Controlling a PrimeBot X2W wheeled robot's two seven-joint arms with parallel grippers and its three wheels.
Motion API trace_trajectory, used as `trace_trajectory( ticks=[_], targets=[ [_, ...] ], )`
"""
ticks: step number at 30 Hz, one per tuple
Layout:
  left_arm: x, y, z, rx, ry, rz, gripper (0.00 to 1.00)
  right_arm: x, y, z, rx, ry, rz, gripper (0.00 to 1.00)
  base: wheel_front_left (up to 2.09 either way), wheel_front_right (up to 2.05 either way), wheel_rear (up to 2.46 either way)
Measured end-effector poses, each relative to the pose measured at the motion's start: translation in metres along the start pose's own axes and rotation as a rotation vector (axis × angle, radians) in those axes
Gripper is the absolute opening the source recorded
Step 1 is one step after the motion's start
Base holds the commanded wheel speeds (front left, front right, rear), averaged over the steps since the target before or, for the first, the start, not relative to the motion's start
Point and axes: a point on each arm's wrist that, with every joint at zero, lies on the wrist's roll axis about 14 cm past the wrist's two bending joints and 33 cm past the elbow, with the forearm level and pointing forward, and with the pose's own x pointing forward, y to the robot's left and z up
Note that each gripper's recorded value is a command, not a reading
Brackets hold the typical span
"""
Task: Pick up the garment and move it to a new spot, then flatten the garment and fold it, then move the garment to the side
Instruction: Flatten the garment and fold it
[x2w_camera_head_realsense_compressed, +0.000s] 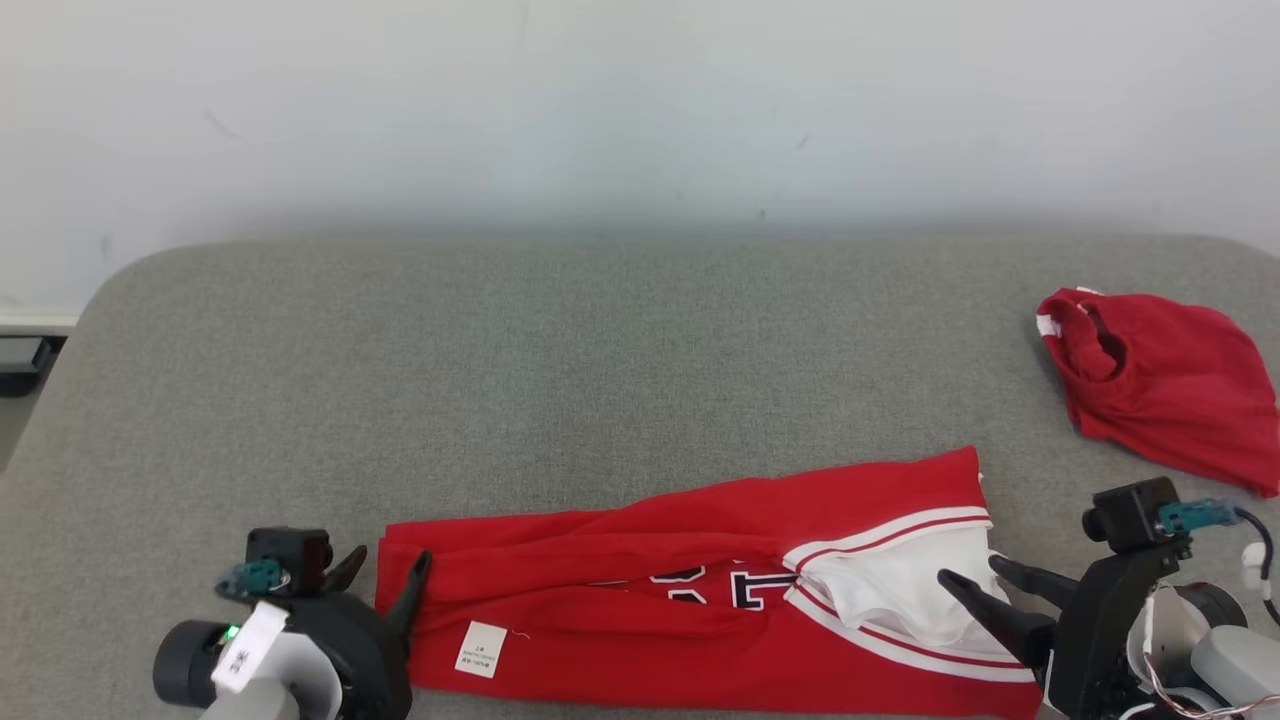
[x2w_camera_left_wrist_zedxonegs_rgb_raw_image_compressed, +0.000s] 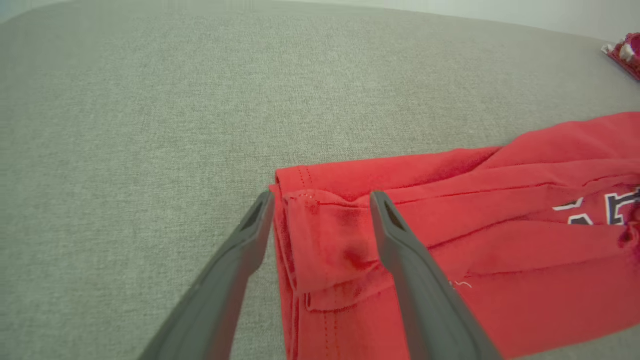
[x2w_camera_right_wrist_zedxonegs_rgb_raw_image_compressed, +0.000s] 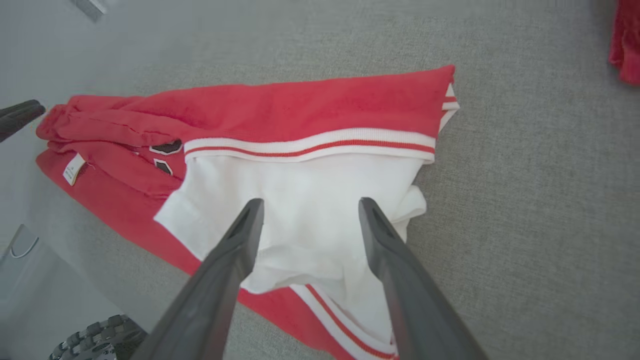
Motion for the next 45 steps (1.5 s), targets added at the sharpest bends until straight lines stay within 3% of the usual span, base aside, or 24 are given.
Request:
trace_trajectory(
  ticks=[4, 16, 25, 45],
  targets=[
    [-0.010, 0.001, 0.008, -0.016, -0.080, 0.023, 1.00, -0.008, 0.006, 0.015, 0.040, -0.092, 0.011, 1.00, 0.00, 0.00, 0.00],
    [-0.052, 0.002, 0.024, -0.006, -0.316, 0.120, 1.00, -0.030, -0.022, 0.035, 0.040, -0.236, -0.159, 1.00, 0.00, 0.00, 0.00],
    [-0.072, 0.001, 0.026, -0.045, -0.381, 0.144, 1.00, -0.017, -0.033, 0.027, -0.022, -0.169, -0.235, 1.00, 0.00, 0.00, 0.00],
    [-0.088, 0.008, 0.045, -0.064, -0.477, 0.211, 1.00, 0.032, -0.038, -0.018, 0.043, 0.096, -0.280, 1.00, 0.00, 0.00, 0.00]
  ],
)
